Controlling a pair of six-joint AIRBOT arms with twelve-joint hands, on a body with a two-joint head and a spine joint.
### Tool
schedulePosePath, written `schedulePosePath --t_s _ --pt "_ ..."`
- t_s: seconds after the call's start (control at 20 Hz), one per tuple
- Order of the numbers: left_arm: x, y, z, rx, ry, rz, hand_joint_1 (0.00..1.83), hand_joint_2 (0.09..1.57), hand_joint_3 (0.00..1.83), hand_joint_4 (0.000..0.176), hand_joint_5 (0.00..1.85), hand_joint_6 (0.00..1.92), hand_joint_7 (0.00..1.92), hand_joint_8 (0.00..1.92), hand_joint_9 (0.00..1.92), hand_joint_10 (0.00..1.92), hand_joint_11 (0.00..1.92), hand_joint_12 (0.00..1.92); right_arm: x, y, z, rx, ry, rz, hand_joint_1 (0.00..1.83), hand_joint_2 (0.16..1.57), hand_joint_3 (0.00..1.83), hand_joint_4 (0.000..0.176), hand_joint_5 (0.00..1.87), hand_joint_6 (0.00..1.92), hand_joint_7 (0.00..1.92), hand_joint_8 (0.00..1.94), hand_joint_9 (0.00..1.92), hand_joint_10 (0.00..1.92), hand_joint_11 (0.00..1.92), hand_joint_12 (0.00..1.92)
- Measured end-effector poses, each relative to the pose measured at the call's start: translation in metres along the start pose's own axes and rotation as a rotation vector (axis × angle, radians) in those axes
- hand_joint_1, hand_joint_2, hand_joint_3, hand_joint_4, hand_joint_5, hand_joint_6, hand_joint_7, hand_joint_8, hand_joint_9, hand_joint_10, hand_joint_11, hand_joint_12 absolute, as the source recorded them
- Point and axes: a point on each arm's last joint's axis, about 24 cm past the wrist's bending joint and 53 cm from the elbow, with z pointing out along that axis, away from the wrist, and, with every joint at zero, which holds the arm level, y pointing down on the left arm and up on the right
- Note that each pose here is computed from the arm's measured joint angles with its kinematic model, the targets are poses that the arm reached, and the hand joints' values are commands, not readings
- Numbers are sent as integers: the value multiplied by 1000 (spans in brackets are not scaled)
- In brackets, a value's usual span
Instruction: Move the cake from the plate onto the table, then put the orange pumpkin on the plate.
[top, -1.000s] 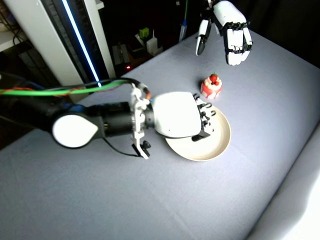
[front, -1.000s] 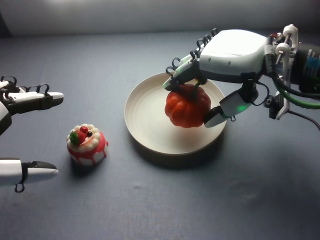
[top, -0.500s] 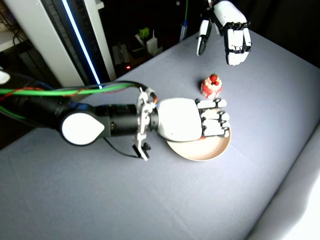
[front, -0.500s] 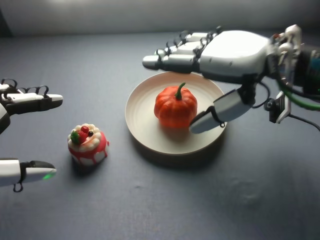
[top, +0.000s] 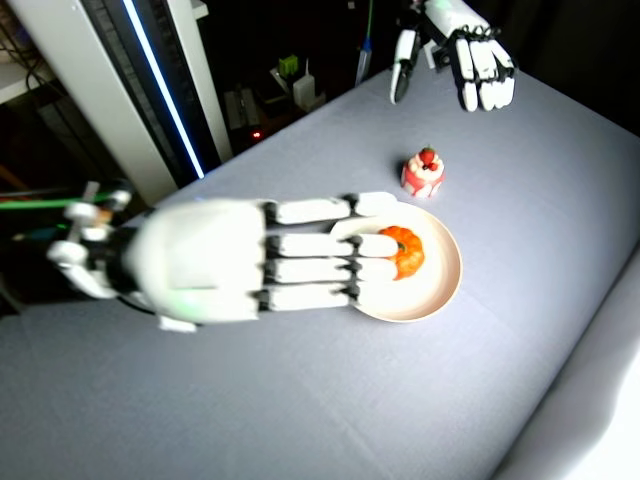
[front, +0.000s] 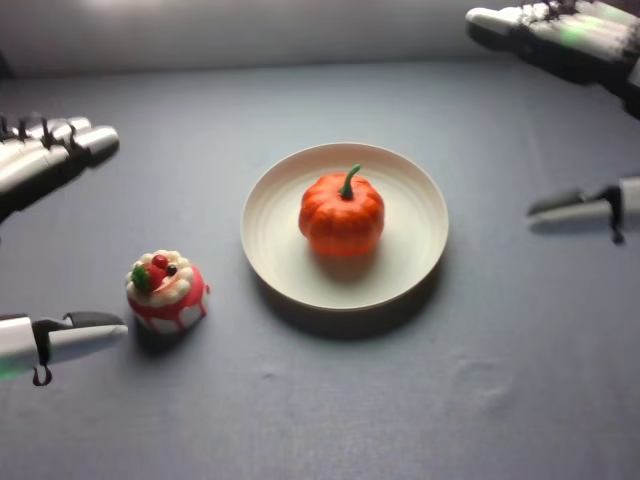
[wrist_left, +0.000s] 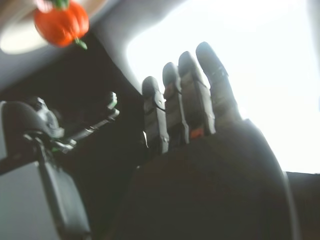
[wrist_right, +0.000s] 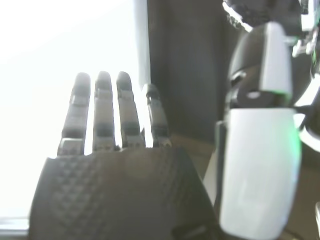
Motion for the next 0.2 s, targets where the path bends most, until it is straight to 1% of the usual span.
schedulePosePath --t_s 0.05,0.1,0.15,0.2 --pt "-8 -4 0 16 -24 0 796 892 3 13 114 0 90 0 100 2 0 781 0 3 -13 -7 -20 19 1051 878 1 63 173 1 230 6 213 7 0 405" --pt "-14 -4 1 16 -44 5 779 916 14 11 53 0 75 0 99 2 0 786 -3 6 -24 -14 -37 27 1088 882 1 41 172 1 216 2 221 5 0 543" --pt "-18 -3 2 19 -56 7 756 924 15 14 48 1 105 5 121 7 0 866 -8 10 -33 -24 -57 32 1082 887 2 45 174 1 212 1 218 2 0 592" --pt "-21 -3 4 27 -66 -9 746 938 16 24 75 5 143 8 158 15 0 971 -17 14 -41 -40 -95 38 1068 866 0 18 229 5 286 7 303 24 0 910"
